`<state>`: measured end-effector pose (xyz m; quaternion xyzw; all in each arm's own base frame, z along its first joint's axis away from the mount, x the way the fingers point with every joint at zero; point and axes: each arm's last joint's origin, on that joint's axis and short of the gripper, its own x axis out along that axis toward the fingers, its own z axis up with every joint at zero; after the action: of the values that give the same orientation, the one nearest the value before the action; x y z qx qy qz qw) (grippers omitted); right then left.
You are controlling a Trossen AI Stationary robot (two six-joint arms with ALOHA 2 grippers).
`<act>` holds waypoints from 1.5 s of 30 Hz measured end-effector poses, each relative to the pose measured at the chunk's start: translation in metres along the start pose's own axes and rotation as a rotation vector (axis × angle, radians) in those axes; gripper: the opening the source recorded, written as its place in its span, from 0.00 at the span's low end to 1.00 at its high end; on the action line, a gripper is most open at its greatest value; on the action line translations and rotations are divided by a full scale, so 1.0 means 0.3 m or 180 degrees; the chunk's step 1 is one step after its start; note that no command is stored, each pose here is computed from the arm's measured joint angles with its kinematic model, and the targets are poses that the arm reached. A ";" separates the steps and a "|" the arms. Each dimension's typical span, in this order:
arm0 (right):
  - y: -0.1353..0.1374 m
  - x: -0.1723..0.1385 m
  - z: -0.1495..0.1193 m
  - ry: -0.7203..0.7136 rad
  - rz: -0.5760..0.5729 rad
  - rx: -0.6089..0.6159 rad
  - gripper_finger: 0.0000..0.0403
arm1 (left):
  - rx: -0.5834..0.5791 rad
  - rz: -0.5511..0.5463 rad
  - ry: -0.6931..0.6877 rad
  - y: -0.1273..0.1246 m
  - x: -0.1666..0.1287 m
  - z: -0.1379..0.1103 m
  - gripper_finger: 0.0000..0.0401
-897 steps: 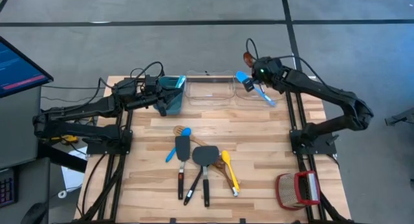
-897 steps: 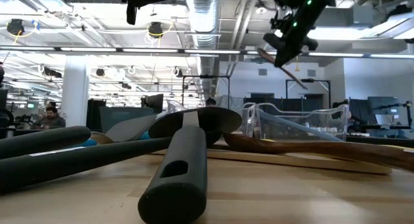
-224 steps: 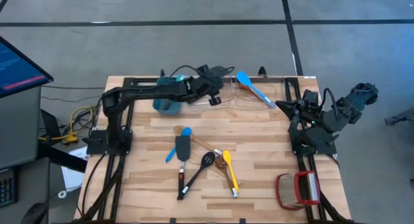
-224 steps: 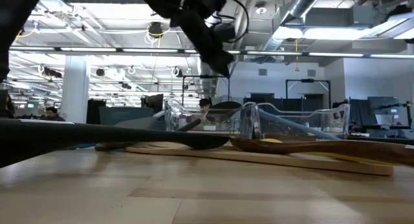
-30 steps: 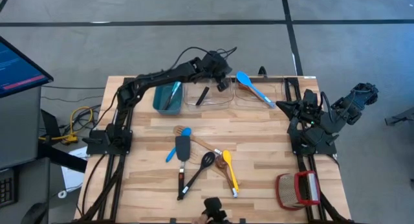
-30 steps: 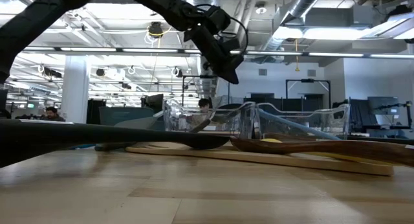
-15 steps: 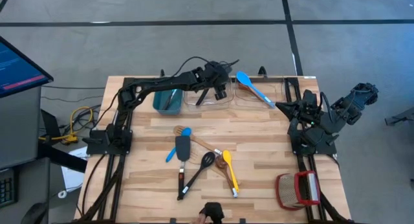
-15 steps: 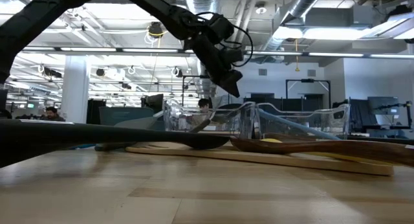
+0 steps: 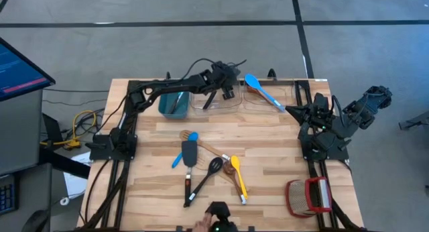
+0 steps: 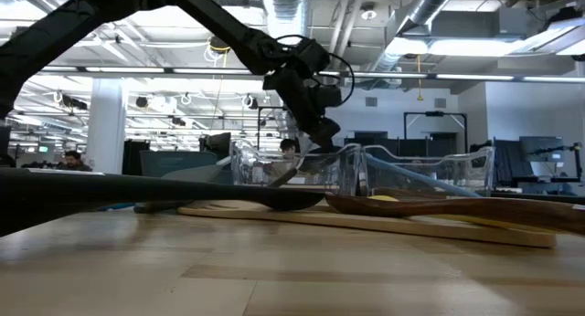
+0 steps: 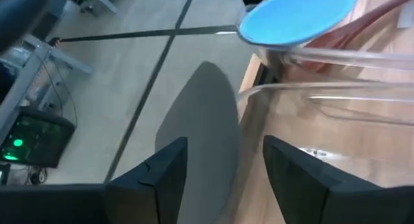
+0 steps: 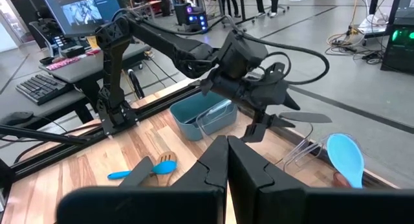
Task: Pick & Place Kitchen Items
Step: Put the black spatula into the left transparent bin
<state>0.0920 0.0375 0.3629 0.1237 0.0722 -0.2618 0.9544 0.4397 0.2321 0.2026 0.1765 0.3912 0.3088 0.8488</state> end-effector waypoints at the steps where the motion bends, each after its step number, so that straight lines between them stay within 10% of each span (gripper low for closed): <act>1: 0.000 0.000 0.000 0.0000 0.0000 0.0000 0.00 | -0.0020 0.0009 0.0015 0.007 0.006 -0.006 0.46; 25: 0.000 0.000 0.000 -0.0005 -0.0006 0.0002 0.00 | -0.0055 -0.0012 0.0015 -0.008 0.059 -0.035 0.02; 45: 0.000 0.000 0.000 -0.0005 -0.0006 0.0001 0.00 | 0.0208 0.0725 0.0039 -0.025 0.014 0.021 0.00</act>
<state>0.0919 0.0374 0.3629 0.1236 0.0715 -0.2628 0.9542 0.4495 0.2287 0.2001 0.2455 0.3837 0.3914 0.7996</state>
